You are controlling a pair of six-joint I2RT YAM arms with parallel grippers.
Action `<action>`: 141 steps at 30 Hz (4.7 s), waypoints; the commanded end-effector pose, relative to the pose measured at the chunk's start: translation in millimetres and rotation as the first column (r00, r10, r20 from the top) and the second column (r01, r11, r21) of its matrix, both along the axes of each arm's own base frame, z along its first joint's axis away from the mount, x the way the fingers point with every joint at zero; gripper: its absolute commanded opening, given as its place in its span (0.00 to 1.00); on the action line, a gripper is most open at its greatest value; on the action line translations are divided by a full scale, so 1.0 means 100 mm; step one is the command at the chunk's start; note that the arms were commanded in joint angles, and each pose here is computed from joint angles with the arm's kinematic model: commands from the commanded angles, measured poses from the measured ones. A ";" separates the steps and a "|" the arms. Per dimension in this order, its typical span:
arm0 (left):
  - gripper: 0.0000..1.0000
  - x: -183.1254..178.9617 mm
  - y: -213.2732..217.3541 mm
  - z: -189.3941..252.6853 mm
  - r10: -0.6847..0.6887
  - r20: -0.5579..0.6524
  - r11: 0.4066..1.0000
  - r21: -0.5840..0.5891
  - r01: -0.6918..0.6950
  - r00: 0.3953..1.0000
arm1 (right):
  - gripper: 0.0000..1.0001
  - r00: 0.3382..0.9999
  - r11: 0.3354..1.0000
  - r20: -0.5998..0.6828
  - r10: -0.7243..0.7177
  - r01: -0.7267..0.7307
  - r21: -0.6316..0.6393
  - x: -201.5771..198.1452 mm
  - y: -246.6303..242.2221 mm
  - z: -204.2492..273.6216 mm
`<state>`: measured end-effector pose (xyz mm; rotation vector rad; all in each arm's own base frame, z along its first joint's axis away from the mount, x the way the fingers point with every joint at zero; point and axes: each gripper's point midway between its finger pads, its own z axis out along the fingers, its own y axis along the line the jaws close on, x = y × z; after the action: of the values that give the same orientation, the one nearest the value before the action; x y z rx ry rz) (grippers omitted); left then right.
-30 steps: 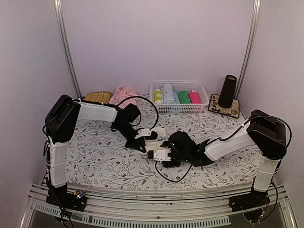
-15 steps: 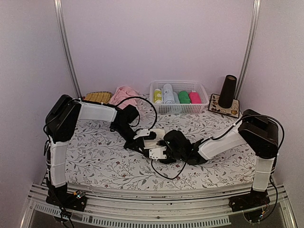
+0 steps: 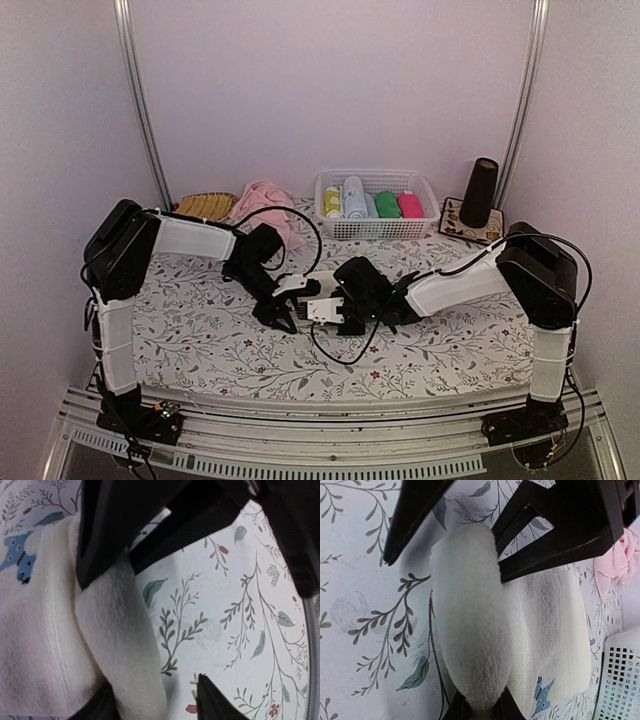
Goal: Roll the towels
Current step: Roll the towel at the center of the board.
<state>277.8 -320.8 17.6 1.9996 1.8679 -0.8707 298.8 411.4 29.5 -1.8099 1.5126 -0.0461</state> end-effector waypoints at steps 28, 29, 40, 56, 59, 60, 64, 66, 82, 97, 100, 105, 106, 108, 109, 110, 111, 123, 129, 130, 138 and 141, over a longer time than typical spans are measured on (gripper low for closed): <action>0.77 -0.05 0.40 0.64 0.192 0.869 0.966 -0.248 0.066 0.455 | 0.12 0.650 0.998 -0.758 -0.063 0.063 -0.029 -0.36 0.09 -0.22; 0.77 -0.07 0.39 0.65 0.193 0.874 0.965 -0.251 0.073 0.446 | 0.12 0.639 0.997 -0.766 -0.064 0.067 -0.028 -0.35 0.09 -0.20; 0.72 -0.11 0.20 0.42 0.073 0.890 0.986 -0.133 0.105 0.451 | 0.13 0.596 0.994 -0.796 -0.104 0.095 -0.059 -0.32 0.07 -0.16; 0.56 -0.04 0.11 -0.03 -0.044 0.846 0.999 0.022 0.047 0.531 | 0.14 0.589 0.993 -0.801 -0.108 0.103 -0.058 -0.28 0.05 -0.19; 0.38 -0.04 0.12 -0.14 -0.064 0.831 0.998 0.052 0.038 0.552 | 0.14 0.592 0.993 -0.799 -0.107 0.105 -0.055 -0.26 0.05 -0.18; 0.31 -0.05 0.12 -0.16 -0.067 0.826 0.998 0.057 0.035 0.560 | 0.14 0.592 0.993 -0.799 -0.104 0.103 -0.053 -0.27 0.06 -0.18; 0.01 -0.09 0.12 -0.23 -0.076 0.797 0.997 0.071 0.032 0.599 | 0.17 0.600 0.993 -0.793 -0.104 0.107 -0.049 -0.24 0.05 -0.15; 0.00 -0.12 0.13 -0.28 -0.087 0.771 0.996 0.085 0.033 0.631 | 0.25 0.616 0.993 -0.781 -0.104 0.114 -0.042 -0.21 0.04 -0.11; 0.00 -0.27 0.07 -0.34 -0.087 0.376 0.987 0.159 0.028 0.923 | 0.75 0.898 0.958 -0.410 -0.159 0.241 0.156 0.04 -0.45 0.80; 0.00 -0.12 0.06 -0.32 0.011 -0.021 0.985 0.174 -0.008 1.000 | 0.72 0.994 0.995 0.090 -0.059 0.051 0.083 -0.20 -0.35 0.36; 0.00 -0.05 0.08 -0.28 0.039 -0.082 0.988 0.155 -0.026 0.996 | 0.72 0.992 0.999 0.119 -0.040 0.036 0.038 -0.17 -0.31 0.22; 0.00 0.00 0.11 -0.29 0.056 -0.124 0.988 0.152 -0.036 0.991 | 0.71 0.989 0.999 0.146 -0.031 0.029 0.021 -0.10 -0.25 0.11; 0.00 -0.01 0.11 -0.30 0.054 -0.135 0.988 0.154 -0.033 0.989 | 0.71 0.988 0.999 0.153 -0.037 0.034 0.023 -0.07 -0.23 0.11; 0.00 -0.02 0.11 -0.31 0.053 -0.156 0.987 0.157 -0.028 0.986 | 0.69 0.986 0.999 0.163 -0.046 0.044 0.017 -0.03 -0.21 0.09; 0.00 -0.02 0.11 -0.32 0.053 -0.162 0.987 0.159 -0.027 0.985 | 0.68 0.985 0.999 0.165 -0.048 0.046 0.012 -0.01 -0.20 0.07; 0.00 -0.02 0.11 -0.33 0.052 -0.168 0.987 0.160 -0.025 0.984 | 0.67 0.985 0.999 0.165 -0.050 0.050 0.004 0.00 -0.20 0.03; 0.00 -0.01 0.11 -0.33 0.051 -0.169 0.987 0.159 -0.024 0.984 | 0.66 0.985 0.999 0.167 -0.048 0.048 -0.001 0.00 -0.19 0.02; 0.17 0.16 0.16 -0.24 0.088 -0.147 0.990 0.127 -0.069 0.985 | 0.11 0.999 0.996 -0.038 -0.003 0.000 -0.090 -0.17 -0.17 -0.24; 0.72 0.32 0.20 0.12 0.114 0.078 0.993 0.006 -0.115 0.990 | 0.10 0.966 0.996 -0.254 -0.053 0.033 -0.083 -0.22 -0.21 -0.31; 0.79 0.34 0.22 0.15 0.120 0.104 0.993 -0.003 -0.120 0.987 | 0.10 0.959 0.995 -0.277 -0.060 0.037 -0.089 -0.22 -0.22 -0.33; 0.86 0.34 0.43 0.35 0.196 0.372 0.979 -0.128 -0.158 0.907 | 0.10 0.879 0.997 -0.471 -0.071 0.055 -0.048 -0.27 -0.12 -0.28; 0.85 0.30 0.48 0.45 0.203 0.541 0.973 -0.203 -0.108 0.816 | 0.10 0.816 0.998 -0.575 -0.054 0.048 -0.026 -0.34 -0.08 -0.23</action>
<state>289.6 -272.9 42.6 1.8042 1.7742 -0.5415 301.1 411.1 31.0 -1.8095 1.7848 0.2559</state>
